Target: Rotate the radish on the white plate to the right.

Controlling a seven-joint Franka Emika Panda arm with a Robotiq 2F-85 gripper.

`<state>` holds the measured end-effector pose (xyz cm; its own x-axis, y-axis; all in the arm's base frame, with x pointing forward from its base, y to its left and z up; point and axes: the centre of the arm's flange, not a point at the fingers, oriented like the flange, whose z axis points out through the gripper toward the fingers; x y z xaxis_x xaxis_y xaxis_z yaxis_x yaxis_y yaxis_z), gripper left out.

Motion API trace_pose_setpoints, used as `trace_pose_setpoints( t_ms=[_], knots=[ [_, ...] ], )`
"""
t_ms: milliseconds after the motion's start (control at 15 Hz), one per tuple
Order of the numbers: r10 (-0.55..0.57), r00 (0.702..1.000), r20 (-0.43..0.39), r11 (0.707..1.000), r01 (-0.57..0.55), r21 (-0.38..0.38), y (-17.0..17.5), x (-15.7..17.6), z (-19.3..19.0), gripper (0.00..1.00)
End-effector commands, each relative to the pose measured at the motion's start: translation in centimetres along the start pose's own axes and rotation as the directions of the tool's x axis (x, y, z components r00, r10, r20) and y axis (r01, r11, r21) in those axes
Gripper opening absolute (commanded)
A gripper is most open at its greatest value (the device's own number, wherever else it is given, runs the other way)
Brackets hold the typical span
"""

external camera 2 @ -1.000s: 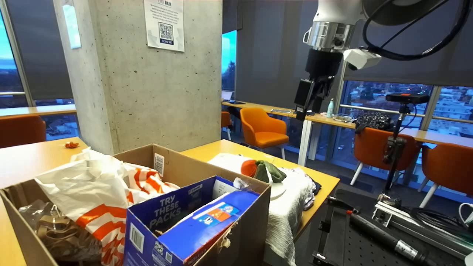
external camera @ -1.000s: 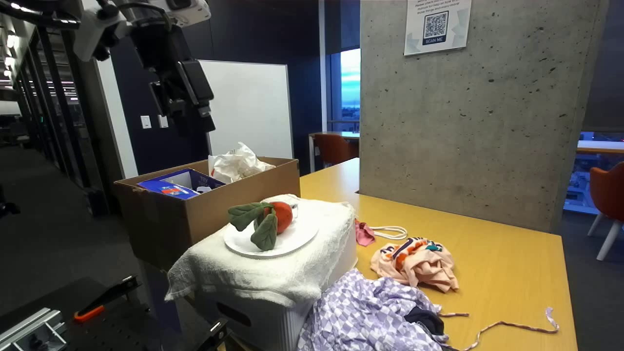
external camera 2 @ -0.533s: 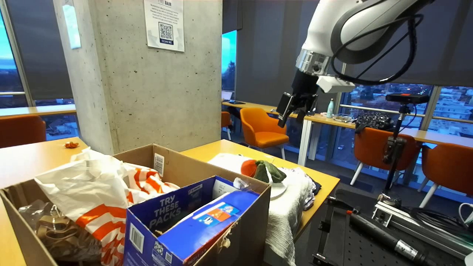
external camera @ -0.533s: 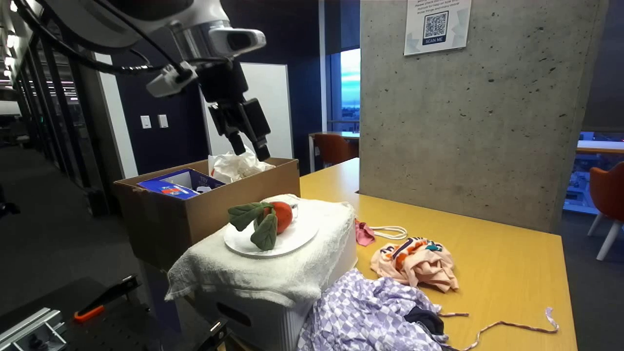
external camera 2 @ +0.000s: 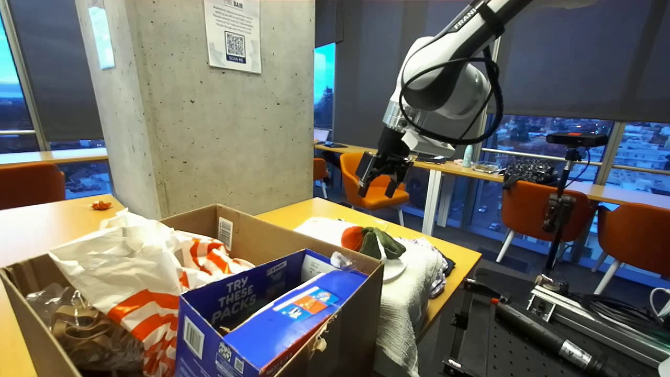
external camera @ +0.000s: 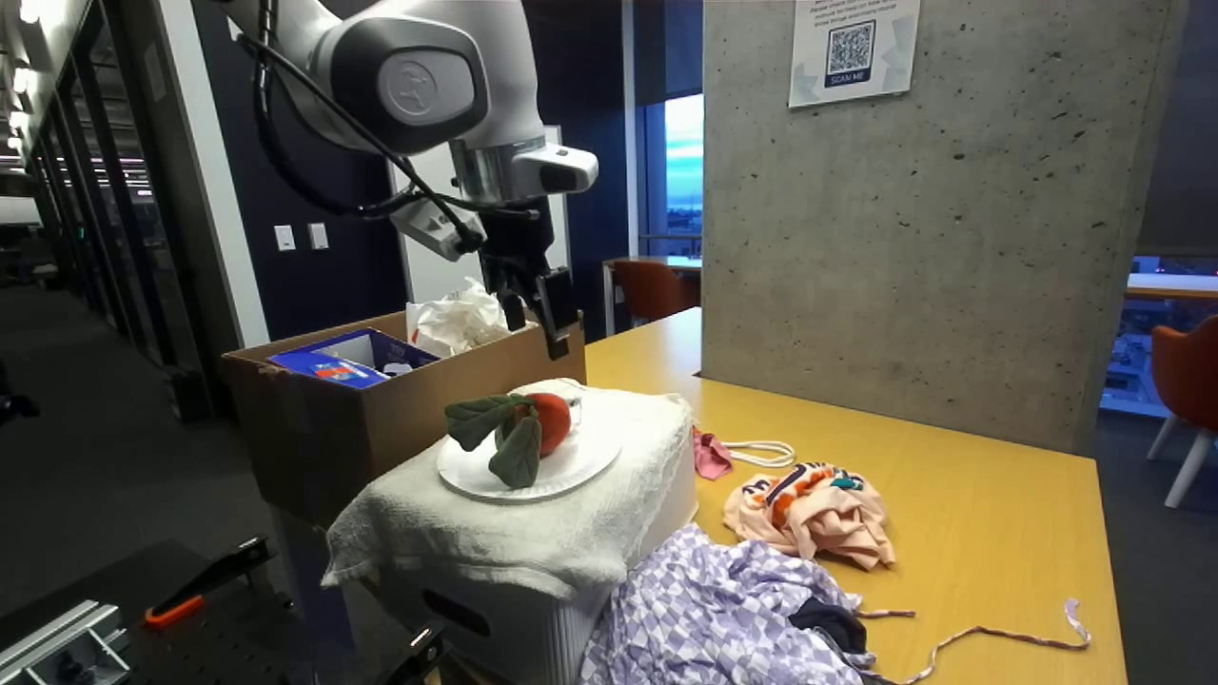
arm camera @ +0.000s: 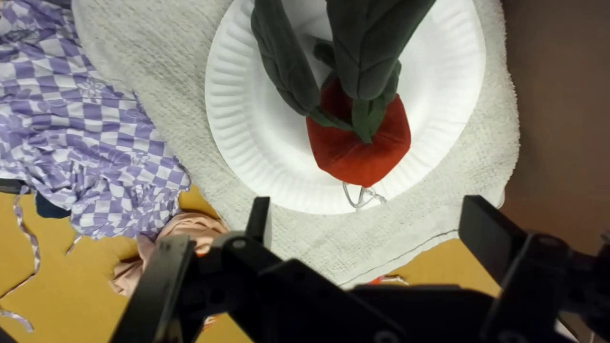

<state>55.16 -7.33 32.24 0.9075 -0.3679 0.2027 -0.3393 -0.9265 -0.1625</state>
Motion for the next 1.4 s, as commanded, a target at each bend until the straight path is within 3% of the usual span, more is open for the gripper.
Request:
trace_pose_setpoints(
  t_ms=[0, 200, 733, 1200, 1267, 1333],
  knots=[
    [-0.005, 0.996, 0.085, 0.999, 0.003, 0.032, -1.1, 3.8, 2.3, 1.00],
    [-0.007, 0.983, 0.182, 1.000, 0.005, 0.011, -2.6, 4.2, 3.7, 1.00],
    [-0.023, 0.950, 0.311, 1.000, 0.025, -0.002, -3.6, 3.8, 8.4, 1.00],
    [-0.055, 0.943, 0.328, 0.996, 0.077, -0.054, -4.2, 2.1, 10.5, 1.00],
    [-0.060, 0.942, 0.330, 0.994, 0.085, -0.061, -4.3, 2.1, 10.5, 0.95],
    [-0.064, 0.941, 0.333, 0.993, 0.093, -0.071, -4.3, 2.1, 10.7, 0.74]
  ],
)
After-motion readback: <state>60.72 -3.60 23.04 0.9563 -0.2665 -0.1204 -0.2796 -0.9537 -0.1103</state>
